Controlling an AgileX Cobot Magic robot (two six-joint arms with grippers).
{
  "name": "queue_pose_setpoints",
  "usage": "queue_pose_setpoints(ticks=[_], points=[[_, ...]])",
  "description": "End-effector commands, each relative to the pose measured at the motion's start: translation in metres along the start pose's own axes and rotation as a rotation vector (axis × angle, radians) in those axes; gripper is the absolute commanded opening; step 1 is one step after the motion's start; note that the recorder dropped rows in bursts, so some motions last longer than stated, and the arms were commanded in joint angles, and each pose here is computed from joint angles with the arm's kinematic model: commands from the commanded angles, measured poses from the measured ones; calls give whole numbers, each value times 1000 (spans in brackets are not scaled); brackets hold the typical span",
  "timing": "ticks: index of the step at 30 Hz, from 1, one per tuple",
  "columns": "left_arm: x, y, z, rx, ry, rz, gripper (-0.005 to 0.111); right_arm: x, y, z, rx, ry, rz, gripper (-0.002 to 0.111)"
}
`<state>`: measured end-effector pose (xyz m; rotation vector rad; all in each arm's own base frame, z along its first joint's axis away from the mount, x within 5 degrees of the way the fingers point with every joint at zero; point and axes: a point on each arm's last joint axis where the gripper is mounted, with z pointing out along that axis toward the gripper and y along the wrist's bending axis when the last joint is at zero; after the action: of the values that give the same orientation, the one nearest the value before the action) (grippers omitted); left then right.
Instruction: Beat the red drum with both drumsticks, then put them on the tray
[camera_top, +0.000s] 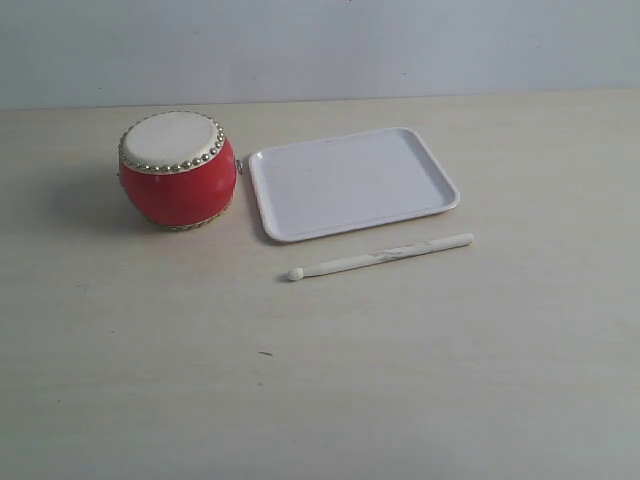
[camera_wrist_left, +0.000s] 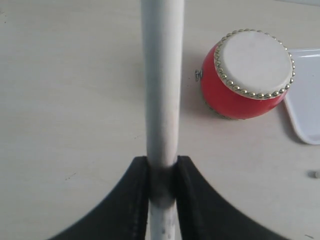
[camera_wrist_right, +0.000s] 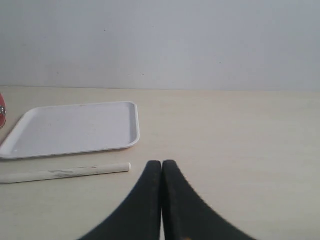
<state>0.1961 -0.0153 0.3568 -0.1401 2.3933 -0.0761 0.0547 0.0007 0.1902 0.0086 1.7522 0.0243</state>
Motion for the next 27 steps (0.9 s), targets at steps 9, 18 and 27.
queue_pose_setpoints(ticks=[9,18,27], points=[[1,0,-1,1,-1,1,0,-11,18,-2,-206,-110,209,0],[1,0,-1,1,-1,1,0,-41,21,-12,-289,-305,331,0],[1,0,-1,1,-1,1,0,-124,26,-29,-341,-425,262,0]])
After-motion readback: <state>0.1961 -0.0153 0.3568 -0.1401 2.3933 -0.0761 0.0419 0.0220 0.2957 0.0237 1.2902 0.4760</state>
